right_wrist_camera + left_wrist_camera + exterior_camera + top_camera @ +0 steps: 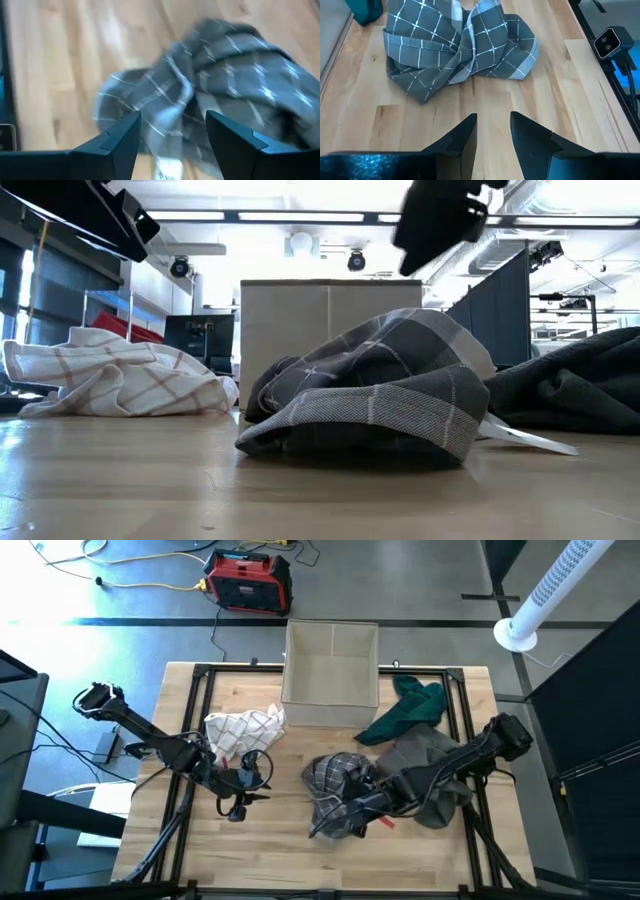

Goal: Fold towel
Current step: Fold the grey checkered towel

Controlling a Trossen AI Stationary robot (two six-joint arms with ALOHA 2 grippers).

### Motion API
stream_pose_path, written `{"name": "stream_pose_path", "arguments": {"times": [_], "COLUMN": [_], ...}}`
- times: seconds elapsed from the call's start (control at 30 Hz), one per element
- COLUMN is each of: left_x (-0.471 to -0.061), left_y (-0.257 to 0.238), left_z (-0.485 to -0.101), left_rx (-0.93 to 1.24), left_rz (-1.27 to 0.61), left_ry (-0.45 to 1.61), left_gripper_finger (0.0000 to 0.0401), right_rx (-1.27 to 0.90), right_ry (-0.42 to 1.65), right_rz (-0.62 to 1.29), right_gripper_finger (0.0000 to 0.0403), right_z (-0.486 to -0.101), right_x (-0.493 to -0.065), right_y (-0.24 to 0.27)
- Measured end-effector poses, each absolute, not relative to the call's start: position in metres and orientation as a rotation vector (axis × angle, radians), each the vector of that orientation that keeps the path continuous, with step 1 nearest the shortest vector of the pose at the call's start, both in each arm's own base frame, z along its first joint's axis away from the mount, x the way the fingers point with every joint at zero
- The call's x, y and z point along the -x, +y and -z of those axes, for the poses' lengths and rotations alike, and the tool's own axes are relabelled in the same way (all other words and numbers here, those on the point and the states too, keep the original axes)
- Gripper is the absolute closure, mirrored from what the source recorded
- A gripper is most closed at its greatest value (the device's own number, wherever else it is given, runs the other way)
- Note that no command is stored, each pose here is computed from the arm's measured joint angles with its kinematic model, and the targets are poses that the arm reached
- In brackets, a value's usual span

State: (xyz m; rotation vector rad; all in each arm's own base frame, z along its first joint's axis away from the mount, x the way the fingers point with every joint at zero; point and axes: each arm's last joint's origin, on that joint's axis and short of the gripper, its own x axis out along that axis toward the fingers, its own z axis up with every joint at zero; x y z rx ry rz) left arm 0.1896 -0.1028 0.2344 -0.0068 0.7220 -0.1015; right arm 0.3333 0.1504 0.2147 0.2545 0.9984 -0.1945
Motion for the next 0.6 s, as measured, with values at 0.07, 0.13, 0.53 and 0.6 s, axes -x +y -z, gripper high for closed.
{"name": "stream_pose_path", "arguments": {"times": [0.07,0.13,0.53,0.6], "left_x": [-0.190,-0.190,-0.190,-0.190], "left_y": [-0.103,-0.103,-0.103,-0.102], "left_z": [-0.234,-0.234,-0.235,-0.235], "left_rx": [0.006,0.006,-0.042,-0.048], "left_rz": [0.103,0.104,0.104,0.090], "left_ry": [0.722,0.723,0.707,0.702], "left_gripper_finger": [0.0291,0.0291,0.0291,0.0291], "right_rx": [-0.283,-0.311,-0.399,-0.376], "right_ry": [1.023,1.048,0.983,0.959], "right_rz": [0.204,0.214,0.156,0.153], "right_gripper_finger": [0.0194,0.0194,0.0294,0.0367], "right_z": [-0.215,-0.215,-0.186,-0.191], "right_x": [-0.332,-0.330,-0.327,-0.330], "right_y": [0.149,0.148,0.148,0.149]}}
